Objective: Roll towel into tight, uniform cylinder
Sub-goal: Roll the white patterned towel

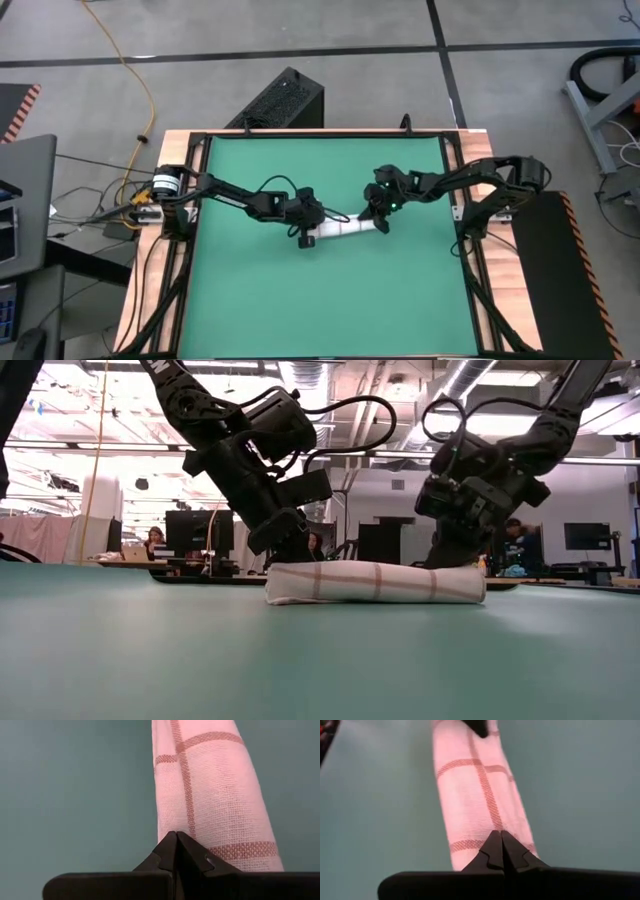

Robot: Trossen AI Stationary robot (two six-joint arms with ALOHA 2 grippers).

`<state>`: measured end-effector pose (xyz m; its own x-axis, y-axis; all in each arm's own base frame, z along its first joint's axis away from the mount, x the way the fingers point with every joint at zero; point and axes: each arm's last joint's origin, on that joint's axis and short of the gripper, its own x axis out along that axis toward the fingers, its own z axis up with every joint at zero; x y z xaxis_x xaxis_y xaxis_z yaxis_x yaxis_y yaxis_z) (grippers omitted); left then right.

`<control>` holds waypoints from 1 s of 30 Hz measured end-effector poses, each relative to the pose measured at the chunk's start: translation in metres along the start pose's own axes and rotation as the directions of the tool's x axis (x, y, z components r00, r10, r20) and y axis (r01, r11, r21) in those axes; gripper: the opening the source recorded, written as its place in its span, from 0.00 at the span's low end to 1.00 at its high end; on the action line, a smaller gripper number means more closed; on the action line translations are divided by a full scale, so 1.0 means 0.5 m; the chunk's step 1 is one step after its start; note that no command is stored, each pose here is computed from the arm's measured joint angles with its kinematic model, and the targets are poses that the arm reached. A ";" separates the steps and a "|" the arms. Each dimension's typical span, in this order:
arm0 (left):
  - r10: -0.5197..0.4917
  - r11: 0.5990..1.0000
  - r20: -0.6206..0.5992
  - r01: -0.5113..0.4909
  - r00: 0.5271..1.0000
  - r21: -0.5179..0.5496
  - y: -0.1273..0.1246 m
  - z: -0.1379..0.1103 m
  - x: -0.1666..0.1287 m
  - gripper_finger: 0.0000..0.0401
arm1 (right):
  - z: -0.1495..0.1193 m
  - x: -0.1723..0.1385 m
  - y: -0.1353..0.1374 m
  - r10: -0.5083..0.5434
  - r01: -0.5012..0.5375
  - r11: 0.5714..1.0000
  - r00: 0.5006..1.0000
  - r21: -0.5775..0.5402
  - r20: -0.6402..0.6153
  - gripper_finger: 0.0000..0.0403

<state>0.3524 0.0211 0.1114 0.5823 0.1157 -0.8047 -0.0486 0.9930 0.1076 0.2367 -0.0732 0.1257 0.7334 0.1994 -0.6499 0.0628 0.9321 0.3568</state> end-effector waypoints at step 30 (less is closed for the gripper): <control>0.022 1.000 0.302 -0.019 0.953 -0.010 -0.009 0.081 -0.110 0.00 | -0.015 0.007 0.007 -0.101 0.101 0.995 0.995 0.004 -0.011 0.00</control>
<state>0.3534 0.0091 0.1788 0.7991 0.1246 -0.5882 -0.0682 0.9908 0.1173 0.2347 -0.0668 0.1198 0.7156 0.1076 -0.6902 0.1392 0.9463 0.2918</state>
